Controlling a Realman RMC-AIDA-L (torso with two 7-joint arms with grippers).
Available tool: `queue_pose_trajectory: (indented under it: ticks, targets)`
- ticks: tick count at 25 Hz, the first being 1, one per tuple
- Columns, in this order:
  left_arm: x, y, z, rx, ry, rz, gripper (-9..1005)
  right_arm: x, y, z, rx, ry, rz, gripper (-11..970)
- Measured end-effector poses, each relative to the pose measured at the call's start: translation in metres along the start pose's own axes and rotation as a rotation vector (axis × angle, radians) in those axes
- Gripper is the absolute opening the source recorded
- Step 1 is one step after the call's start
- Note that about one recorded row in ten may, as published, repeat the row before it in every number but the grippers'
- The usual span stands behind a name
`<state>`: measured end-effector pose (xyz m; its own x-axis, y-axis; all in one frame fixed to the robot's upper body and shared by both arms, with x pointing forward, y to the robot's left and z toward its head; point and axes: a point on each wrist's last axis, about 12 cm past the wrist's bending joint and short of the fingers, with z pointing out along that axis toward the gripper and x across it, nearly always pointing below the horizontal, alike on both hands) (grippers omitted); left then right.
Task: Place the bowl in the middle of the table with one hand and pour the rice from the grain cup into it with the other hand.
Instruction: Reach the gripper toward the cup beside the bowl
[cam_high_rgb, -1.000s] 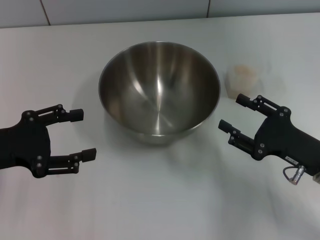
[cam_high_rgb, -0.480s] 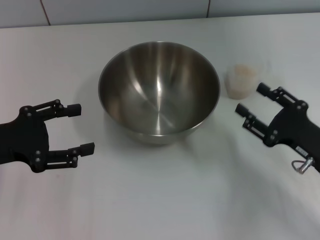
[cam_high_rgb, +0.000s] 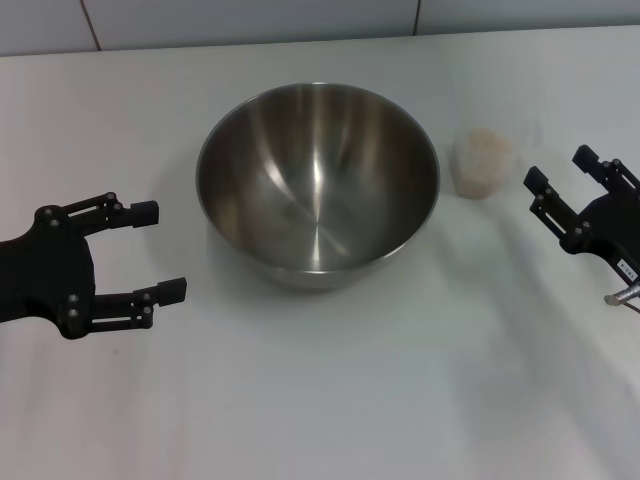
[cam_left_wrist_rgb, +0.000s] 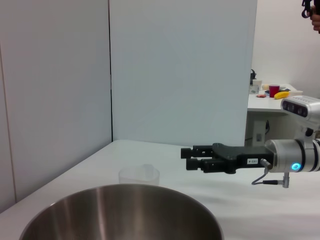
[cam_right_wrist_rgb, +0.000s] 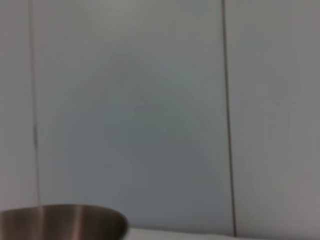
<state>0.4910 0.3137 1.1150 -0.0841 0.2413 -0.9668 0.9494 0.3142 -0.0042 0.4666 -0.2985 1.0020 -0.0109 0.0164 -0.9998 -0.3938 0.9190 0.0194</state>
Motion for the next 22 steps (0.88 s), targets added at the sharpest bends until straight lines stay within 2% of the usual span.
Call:
queue_pose_trajectory:
  ticks: [22]
  targets:
    - [0.000,0.000,0.001,0.003,-0.001,0.003,859,0.010,-0.016,0.010,0.140,0.100,0.036,669]
